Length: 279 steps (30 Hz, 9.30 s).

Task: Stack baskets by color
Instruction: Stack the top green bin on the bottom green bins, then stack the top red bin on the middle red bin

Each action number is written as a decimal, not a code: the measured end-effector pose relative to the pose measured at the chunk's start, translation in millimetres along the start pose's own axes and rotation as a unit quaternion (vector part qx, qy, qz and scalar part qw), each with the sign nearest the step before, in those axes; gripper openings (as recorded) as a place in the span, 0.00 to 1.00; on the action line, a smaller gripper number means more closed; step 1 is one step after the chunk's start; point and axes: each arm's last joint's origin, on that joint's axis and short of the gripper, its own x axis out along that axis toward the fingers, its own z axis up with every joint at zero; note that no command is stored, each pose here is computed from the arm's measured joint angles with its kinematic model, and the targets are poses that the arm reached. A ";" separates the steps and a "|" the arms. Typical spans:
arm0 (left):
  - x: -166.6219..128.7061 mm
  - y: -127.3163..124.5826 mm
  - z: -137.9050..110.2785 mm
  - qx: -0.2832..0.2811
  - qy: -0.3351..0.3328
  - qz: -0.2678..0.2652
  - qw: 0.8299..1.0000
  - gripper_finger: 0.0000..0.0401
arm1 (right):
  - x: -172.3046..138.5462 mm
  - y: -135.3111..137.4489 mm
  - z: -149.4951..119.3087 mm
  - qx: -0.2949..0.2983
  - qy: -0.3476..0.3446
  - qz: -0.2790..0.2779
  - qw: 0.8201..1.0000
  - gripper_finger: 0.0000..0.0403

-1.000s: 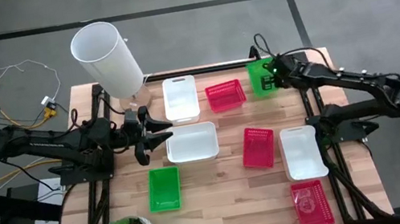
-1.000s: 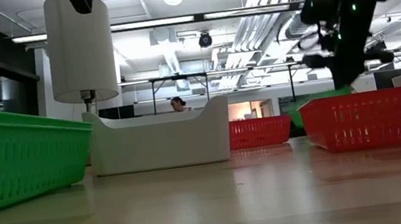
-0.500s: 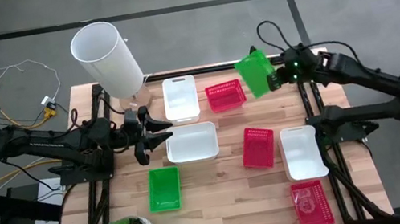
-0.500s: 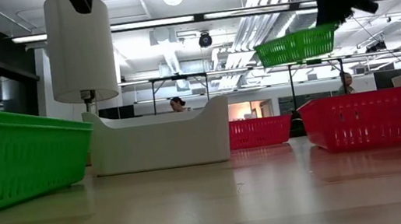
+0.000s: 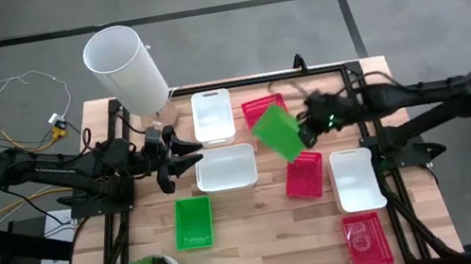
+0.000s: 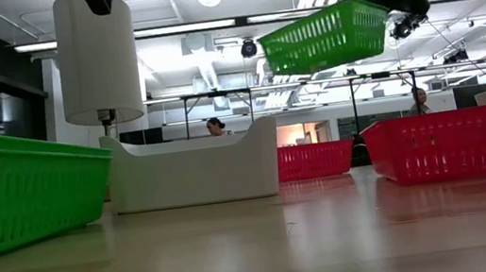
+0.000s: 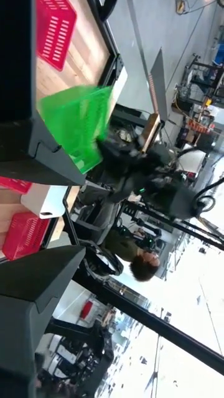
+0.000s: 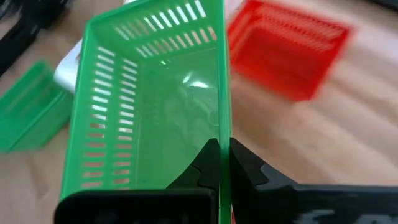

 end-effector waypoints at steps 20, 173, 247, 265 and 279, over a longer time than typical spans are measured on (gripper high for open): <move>68.5 7.4 -21.1 -0.162 0.238 0.181 0.941 0.38 | 47.4 83.0 14.6 -0.126 0.039 0.006 0.991 0.00; 4.4 -14.0 -93.1 0.093 0.611 0.131 0.775 0.03 | -52.9 35.2 30.4 -0.081 -0.130 -0.051 0.987 0.64; -30.2 -33.7 -108.5 -0.039 0.221 0.234 0.946 0.00 | -52.6 36.5 31.0 -0.067 -0.135 -0.043 0.988 0.64; -25.2 -38.6 -158.3 -0.041 0.194 0.313 0.929 0.00 | -52.9 36.2 31.7 -0.054 -0.143 -0.048 0.987 0.64; -15.2 -56.9 -104.3 0.002 0.181 0.249 0.951 0.00 | -53.1 37.1 32.6 -0.063 -0.148 -0.045 0.986 0.64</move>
